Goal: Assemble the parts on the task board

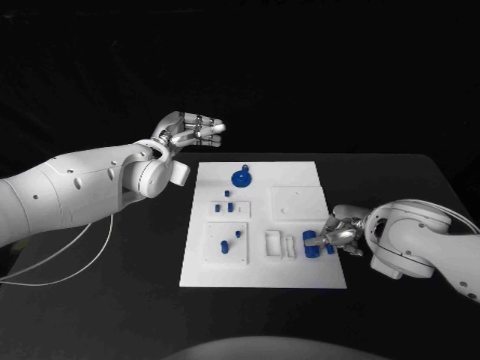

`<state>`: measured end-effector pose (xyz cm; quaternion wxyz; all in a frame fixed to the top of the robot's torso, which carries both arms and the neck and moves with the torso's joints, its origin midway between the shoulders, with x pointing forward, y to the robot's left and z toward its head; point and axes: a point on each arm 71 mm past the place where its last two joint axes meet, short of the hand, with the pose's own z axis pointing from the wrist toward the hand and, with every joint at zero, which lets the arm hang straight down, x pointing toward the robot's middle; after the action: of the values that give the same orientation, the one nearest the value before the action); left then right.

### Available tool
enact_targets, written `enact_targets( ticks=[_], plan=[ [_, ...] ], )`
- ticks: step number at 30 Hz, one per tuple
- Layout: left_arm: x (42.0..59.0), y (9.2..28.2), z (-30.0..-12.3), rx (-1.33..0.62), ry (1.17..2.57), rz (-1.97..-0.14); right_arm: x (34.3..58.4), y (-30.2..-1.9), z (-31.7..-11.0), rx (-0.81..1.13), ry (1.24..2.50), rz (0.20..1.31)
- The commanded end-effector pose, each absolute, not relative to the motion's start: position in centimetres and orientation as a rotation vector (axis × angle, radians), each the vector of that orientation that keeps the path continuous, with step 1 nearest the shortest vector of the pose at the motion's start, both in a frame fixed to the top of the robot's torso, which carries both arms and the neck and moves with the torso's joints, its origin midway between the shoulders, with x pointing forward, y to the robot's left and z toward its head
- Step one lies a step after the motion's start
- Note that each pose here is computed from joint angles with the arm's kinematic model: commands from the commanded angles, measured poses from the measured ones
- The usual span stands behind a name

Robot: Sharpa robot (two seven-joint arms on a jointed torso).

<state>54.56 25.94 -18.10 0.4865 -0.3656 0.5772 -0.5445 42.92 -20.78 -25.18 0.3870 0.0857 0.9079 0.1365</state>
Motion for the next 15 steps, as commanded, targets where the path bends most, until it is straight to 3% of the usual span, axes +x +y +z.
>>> enact_targets(
  ticks=[1,15],
  plan=[
    [54.5,25.6,-18.1,-0.888,1.418,-1.35,43.0,-20.7,-25.4,0.156,2.295,0.301],
    [54.4,25.0,-18.2,-0.882,1.437,-1.382,43.1,-19.3,-26.5,0.113,2.301,0.29]
  ],
)
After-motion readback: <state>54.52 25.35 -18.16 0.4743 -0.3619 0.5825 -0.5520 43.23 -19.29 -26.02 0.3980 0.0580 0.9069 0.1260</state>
